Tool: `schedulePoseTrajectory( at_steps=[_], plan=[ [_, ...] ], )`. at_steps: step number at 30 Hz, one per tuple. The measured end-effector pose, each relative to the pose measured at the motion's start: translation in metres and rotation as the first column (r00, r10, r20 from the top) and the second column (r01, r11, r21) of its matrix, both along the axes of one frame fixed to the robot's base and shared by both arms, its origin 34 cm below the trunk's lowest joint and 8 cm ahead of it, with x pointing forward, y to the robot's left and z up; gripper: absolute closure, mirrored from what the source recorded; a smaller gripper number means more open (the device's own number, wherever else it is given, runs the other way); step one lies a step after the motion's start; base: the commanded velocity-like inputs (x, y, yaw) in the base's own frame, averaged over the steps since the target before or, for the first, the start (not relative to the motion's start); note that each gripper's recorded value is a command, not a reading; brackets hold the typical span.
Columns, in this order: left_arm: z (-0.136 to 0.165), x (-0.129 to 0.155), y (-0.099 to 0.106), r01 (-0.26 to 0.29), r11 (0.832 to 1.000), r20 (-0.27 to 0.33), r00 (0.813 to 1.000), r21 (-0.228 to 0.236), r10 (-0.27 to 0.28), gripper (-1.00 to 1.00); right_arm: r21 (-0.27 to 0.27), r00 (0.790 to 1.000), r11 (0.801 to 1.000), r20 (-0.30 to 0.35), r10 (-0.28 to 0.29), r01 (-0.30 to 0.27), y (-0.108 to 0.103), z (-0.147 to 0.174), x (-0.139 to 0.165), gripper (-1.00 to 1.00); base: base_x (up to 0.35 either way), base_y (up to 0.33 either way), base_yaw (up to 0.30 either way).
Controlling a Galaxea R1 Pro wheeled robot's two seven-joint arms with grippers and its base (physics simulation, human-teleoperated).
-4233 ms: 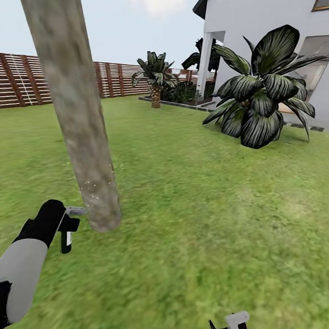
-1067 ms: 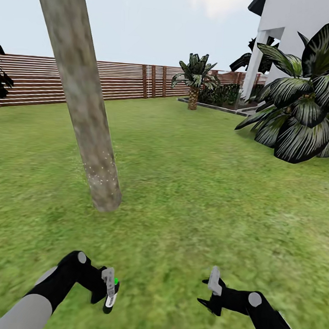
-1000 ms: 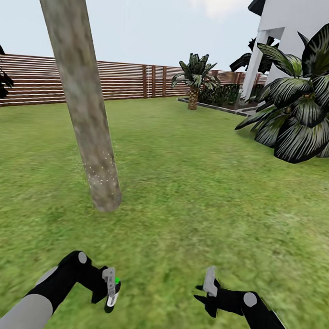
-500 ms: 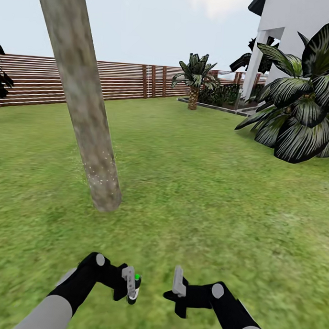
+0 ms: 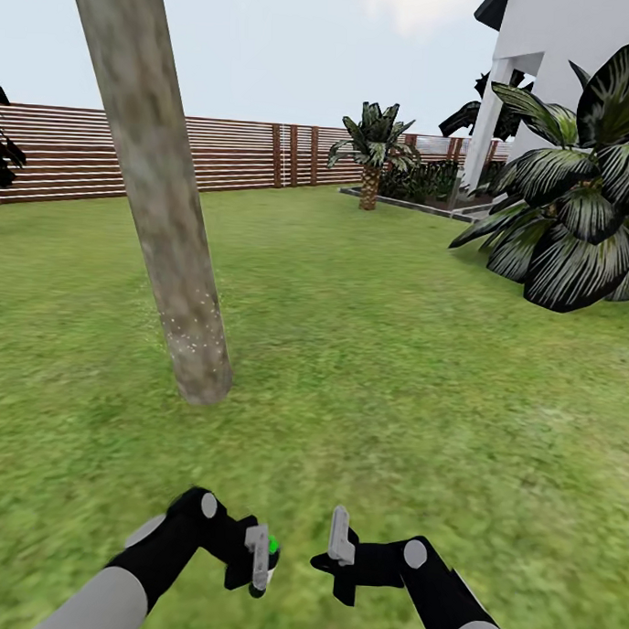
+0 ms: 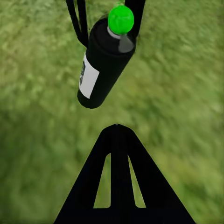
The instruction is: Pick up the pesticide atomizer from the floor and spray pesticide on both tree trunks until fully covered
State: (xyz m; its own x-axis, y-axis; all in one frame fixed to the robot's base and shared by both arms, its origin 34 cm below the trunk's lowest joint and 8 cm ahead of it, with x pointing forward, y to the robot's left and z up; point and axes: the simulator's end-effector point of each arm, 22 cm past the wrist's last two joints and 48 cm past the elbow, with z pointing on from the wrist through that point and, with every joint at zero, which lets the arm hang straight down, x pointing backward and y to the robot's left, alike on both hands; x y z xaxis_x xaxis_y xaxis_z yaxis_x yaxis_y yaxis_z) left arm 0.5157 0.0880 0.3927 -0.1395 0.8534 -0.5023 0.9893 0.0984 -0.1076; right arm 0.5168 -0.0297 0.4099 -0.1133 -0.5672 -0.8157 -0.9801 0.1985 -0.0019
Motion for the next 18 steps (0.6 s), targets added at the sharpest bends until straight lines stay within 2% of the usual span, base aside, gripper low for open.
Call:
schedulePoseTrajectory(
  at_steps=[3, 5, 9, 15, 18],
  plan=[
    [-0.003, -0.005, -0.001, 0.024, 1.0, -0.001, 1.0, 0.014, -0.024, 1.0, 0.0, 1.0, 1.0, 0.0, 0.0, 0.0, 0.0, 0.0, 0.0, 1.0, 0.0, 0.0, 0.0],
    [-0.013, -0.015, 0.004, 0.025, 0.999, -0.029, 0.999, 0.031, -0.024, 1.0, 0.0, 1.0, 1.0, 0.0, 0.0, 0.0, 0.0, 0.0, 0.0, 1.0, 0.0, 0.0, 0.0],
    [-0.024, -0.01, 0.008, -0.015, 0.999, 0.002, 1.0, 0.049, 0.015, 1.0, 0.0, 1.0, 1.0, 0.0, 0.0, 0.0, 0.0, 0.0, 0.0, 1.0, 0.0, 0.0, 0.0],
    [-0.027, -0.013, 0.006, -0.022, 0.999, -0.006, 1.0, 0.046, 0.022, 1.0, -0.001, 1.0, 1.0, 0.005, 0.0, 0.0, -0.001, 0.001, 0.003, 1.0, 0.0, 0.0, 0.0],
    [-0.029, -0.021, -0.008, -0.015, 0.999, -0.026, 1.0, 0.031, 0.016, 1.0, -0.002, 1.0, 1.0, 0.009, -0.003, 0.003, -0.002, 0.002, 0.005, 1.0, 0.0, 0.0, 0.0]
  ],
)
